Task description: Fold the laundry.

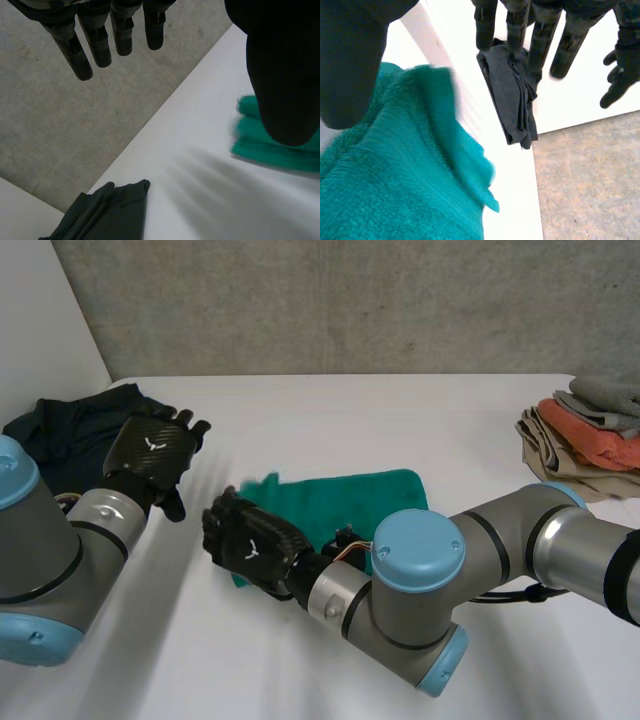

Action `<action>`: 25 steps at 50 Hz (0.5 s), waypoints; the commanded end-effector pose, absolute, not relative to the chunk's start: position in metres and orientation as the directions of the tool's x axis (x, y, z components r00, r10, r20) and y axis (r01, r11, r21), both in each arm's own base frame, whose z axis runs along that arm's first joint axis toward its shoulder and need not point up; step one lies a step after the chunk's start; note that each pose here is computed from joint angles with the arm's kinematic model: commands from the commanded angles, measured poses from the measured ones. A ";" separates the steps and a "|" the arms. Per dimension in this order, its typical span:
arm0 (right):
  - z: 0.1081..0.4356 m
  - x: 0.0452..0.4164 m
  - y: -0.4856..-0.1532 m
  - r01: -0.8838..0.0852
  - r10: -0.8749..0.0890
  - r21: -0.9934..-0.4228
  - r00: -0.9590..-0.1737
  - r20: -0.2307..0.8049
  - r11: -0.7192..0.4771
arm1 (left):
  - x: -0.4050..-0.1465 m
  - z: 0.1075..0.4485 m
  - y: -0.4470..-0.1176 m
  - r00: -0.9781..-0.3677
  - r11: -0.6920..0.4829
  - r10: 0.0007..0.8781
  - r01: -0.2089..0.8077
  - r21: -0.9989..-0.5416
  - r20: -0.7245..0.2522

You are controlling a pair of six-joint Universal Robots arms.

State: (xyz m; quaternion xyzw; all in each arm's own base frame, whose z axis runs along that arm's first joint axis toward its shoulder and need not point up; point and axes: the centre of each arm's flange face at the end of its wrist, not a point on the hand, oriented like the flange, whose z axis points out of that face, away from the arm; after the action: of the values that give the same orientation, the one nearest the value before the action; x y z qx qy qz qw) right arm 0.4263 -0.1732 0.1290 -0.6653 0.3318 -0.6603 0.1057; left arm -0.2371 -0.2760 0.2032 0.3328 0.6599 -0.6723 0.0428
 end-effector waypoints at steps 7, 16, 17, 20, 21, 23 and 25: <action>0.186 0.341 -0.235 -0.285 -0.741 -0.947 -0.602 0.298 -0.149 | -0.288 0.217 -0.258 -0.753 -0.219 0.483 0.390 -0.894 -0.447; 0.147 0.285 -0.255 -0.380 -0.685 -0.922 -0.693 0.226 0.080 | -0.322 0.189 -0.252 -0.718 -0.180 0.568 0.370 -0.912 -0.403; 0.142 0.281 -0.258 -0.391 -0.679 -0.916 -0.697 0.230 0.092 | -0.324 0.188 -0.251 -0.714 -0.181 0.573 0.369 -0.912 -0.403; 0.124 0.271 -0.268 -0.441 -0.672 -0.890 -0.695 0.257 0.116 | -0.327 0.186 -0.249 -0.709 -0.178 0.581 0.370 -0.912 -0.401; 0.120 0.270 -0.270 -0.452 -0.671 -0.884 -0.693 0.265 0.117 | -0.327 0.185 -0.249 -0.708 -0.176 0.582 0.371 -0.912 -0.401; 0.114 0.269 -0.275 -0.477 -0.670 -0.872 -0.684 0.289 0.111 | -0.325 0.185 -0.248 -0.709 -0.171 0.582 0.371 -0.913 -0.397; 0.118 0.270 -0.283 -0.495 -0.652 -0.866 -0.681 0.332 0.076 | -0.324 0.184 -0.248 -0.710 -0.168 0.581 0.373 -0.912 -0.397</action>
State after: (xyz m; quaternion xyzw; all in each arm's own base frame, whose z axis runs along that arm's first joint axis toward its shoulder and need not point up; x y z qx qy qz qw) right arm 0.2722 -0.2666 0.1281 -0.3702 0.7400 -0.5506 0.1103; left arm -0.3264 -0.2490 0.1858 0.3726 0.6366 -0.6705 -0.0798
